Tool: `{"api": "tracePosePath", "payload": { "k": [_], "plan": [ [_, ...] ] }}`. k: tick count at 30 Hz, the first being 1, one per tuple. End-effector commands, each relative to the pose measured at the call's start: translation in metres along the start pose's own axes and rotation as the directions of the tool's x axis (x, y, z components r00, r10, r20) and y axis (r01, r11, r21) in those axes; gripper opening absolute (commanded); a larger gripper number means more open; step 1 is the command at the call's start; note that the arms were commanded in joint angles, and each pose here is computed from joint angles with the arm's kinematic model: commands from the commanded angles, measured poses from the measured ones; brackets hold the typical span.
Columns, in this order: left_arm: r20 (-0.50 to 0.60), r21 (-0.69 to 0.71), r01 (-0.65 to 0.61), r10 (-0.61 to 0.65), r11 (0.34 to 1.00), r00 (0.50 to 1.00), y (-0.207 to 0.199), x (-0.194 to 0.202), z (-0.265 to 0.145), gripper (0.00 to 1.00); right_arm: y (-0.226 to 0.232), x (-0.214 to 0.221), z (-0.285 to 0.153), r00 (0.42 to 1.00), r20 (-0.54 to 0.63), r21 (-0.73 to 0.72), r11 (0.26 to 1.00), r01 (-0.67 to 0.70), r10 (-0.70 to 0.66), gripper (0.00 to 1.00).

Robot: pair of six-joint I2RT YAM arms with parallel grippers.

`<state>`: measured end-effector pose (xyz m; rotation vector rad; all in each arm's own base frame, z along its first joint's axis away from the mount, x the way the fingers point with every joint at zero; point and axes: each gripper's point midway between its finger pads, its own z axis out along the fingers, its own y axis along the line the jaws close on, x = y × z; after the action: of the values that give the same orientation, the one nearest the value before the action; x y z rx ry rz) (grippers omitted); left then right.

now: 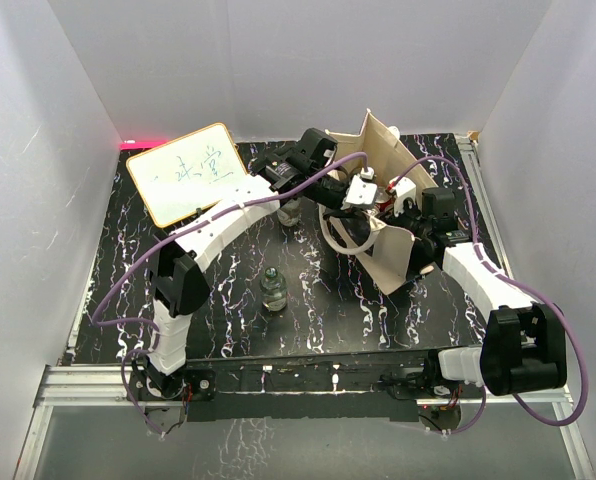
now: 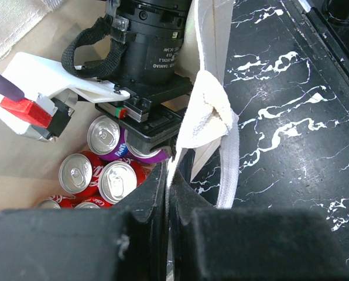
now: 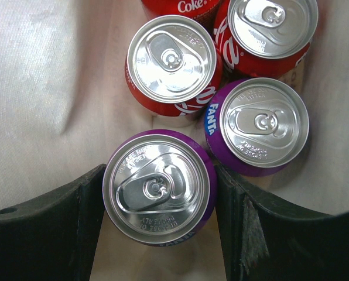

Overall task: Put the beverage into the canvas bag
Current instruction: Place the drink in the canvas bag.

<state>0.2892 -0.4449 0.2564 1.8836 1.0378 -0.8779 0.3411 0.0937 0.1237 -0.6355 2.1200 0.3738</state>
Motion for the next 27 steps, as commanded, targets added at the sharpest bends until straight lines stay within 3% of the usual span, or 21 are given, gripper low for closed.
{"api": "tracePosePath", "payload": {
  "k": [1,9,19,27],
  "plan": [
    [0.207,-0.040,-0.196,0.200,0.980,0.958,-0.007,-0.096,-0.040,0.00,0.027,-0.044,0.001,0.989,0.151,-0.111,0.994,0.018,-0.001,0.08],
    [0.204,-0.032,-0.187,0.190,0.982,0.960,-0.008,-0.092,-0.037,0.00,0.033,-0.060,0.005,0.984,0.174,-0.129,0.991,-0.018,0.041,0.08],
    [0.194,-0.039,-0.186,0.190,0.982,0.962,-0.007,-0.091,-0.038,0.00,0.030,-0.020,0.020,0.994,0.109,-0.080,0.997,0.023,-0.014,0.08],
    [0.182,-0.060,-0.162,0.170,0.985,0.968,-0.007,-0.089,-0.040,0.01,0.030,0.003,0.017,0.996,0.071,-0.065,0.996,0.064,-0.059,0.19]
  ]
}}
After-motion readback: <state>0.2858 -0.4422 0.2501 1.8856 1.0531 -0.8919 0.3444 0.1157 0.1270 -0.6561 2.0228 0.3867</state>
